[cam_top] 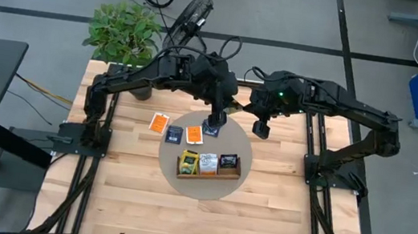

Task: Pick & Place Tea
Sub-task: Put the yellow tea bag into the left section of the wooden organizer

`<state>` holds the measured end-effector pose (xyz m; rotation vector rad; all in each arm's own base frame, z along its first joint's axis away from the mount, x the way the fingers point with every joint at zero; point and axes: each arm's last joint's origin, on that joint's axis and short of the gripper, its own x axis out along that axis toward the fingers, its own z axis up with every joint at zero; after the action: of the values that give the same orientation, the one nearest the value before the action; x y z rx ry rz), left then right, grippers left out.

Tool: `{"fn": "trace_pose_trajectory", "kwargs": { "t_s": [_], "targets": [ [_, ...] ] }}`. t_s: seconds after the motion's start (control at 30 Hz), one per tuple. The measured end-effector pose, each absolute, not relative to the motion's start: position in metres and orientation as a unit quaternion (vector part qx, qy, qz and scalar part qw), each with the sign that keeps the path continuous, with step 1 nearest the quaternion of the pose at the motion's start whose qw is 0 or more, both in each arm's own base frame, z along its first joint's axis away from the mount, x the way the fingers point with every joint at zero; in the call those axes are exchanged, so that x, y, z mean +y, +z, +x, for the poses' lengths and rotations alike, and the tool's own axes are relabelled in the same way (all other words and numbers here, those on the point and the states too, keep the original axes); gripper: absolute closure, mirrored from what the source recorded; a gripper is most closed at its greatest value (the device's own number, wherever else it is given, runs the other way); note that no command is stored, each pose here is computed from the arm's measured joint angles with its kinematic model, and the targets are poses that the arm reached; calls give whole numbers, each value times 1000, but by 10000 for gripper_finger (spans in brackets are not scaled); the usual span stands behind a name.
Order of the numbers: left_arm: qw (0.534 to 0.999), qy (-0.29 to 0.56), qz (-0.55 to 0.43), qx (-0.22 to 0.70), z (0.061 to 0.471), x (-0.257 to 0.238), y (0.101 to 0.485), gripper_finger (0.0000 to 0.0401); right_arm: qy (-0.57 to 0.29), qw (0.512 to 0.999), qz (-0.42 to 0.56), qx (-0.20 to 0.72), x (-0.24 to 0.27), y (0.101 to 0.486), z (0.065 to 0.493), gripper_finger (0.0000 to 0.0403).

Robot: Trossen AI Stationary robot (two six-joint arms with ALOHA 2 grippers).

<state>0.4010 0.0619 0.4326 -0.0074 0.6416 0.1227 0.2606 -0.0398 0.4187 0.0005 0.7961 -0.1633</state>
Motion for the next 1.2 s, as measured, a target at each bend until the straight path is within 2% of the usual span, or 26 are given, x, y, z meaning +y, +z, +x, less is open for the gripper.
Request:
{"fn": "trace_pose_trajectory", "kwargs": {
  "t_s": [0.07,0.33,0.57,0.8,0.97,1.2],
  "targets": [
    [947,57,5,315,401,61,433,393,-80,919,1,387,-40,419,261,403],
    [946,72,13,314,401,62,433,398,-89,917,1,388,-40,419,260,394],
    [938,96,22,332,399,58,431,399,-91,917,0,388,-38,426,243,318],
    [928,119,12,353,397,49,427,400,-157,911,21,381,-47,434,223,246],
    [919,137,12,369,406,37,407,400,-165,904,25,393,-50,433,219,224],
    [924,137,-5,358,421,18,373,400,-163,904,16,396,-51,432,218,223]
  ]
}}
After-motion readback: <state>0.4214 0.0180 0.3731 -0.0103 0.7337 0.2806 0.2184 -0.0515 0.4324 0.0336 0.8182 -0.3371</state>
